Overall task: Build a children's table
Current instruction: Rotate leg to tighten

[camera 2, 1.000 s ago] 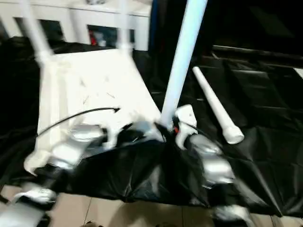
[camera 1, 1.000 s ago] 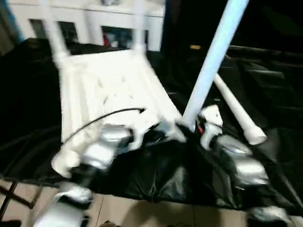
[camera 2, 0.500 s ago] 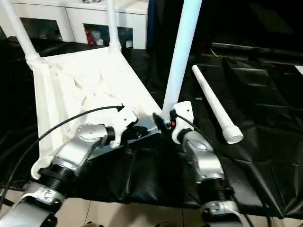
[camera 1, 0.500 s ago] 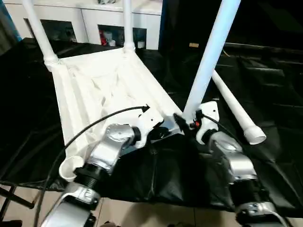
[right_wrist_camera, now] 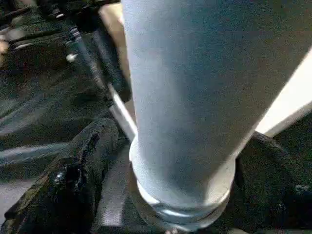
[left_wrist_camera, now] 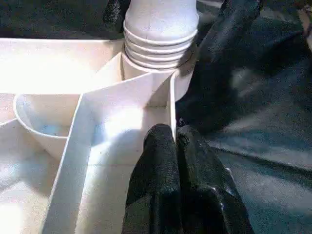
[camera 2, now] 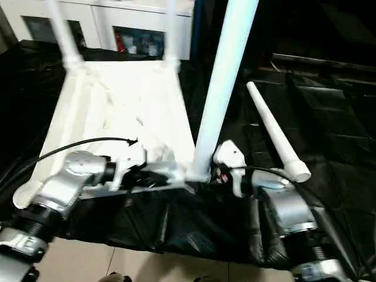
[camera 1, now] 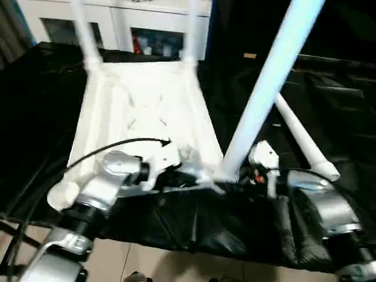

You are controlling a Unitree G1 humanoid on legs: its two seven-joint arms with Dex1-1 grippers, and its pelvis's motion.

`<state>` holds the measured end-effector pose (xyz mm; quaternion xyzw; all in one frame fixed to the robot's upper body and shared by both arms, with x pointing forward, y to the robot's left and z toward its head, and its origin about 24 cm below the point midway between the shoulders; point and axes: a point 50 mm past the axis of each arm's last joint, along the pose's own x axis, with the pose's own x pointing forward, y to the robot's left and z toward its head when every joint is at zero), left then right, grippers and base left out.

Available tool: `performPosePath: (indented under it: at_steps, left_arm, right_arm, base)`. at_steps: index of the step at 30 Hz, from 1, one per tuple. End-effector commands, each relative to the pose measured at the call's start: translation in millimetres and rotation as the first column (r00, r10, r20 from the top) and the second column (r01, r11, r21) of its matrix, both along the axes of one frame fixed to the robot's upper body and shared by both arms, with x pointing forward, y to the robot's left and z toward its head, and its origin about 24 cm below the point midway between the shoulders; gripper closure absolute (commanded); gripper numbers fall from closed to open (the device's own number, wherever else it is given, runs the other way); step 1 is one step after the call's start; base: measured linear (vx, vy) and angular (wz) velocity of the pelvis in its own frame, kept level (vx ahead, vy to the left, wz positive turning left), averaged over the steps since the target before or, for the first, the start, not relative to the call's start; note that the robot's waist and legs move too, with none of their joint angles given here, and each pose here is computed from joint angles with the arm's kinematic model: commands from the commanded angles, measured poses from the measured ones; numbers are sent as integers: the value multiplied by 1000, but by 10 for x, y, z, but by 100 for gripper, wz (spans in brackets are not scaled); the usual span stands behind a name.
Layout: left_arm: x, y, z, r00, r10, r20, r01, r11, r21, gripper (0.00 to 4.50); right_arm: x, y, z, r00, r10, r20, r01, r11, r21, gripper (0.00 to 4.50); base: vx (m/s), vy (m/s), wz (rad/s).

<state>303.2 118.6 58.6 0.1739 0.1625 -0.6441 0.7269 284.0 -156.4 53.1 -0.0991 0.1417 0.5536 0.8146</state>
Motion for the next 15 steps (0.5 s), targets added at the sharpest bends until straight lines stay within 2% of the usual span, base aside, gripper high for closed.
performPosePath:
  at_steps: [1,5,10,15]
  left_arm:
    - [-33,-86,24,998,-59,10,59,998,-6,450]
    - [-67,-64,16,995,-100,-4,100,995,4,450]
    - [-90,-41,-2,993,-117,-13,117,993,5,450]
    - [-79,-77,-8,997,-72,-23,71,997,-24,450]
  right_arm:
    - [-89,103,-71,994,94,-46,-95,995,-6,93]
    - [-87,96,-62,991,122,-59,-123,992,-11,116]
    - [-131,125,-92,985,147,-90,-148,989,1,165]
    - [-128,165,-136,993,83,-87,-82,997,15,181]
  base:
    - [0,0,0]
    - [0,0,0]
    - [0,0,0]
    - [0,0,0]
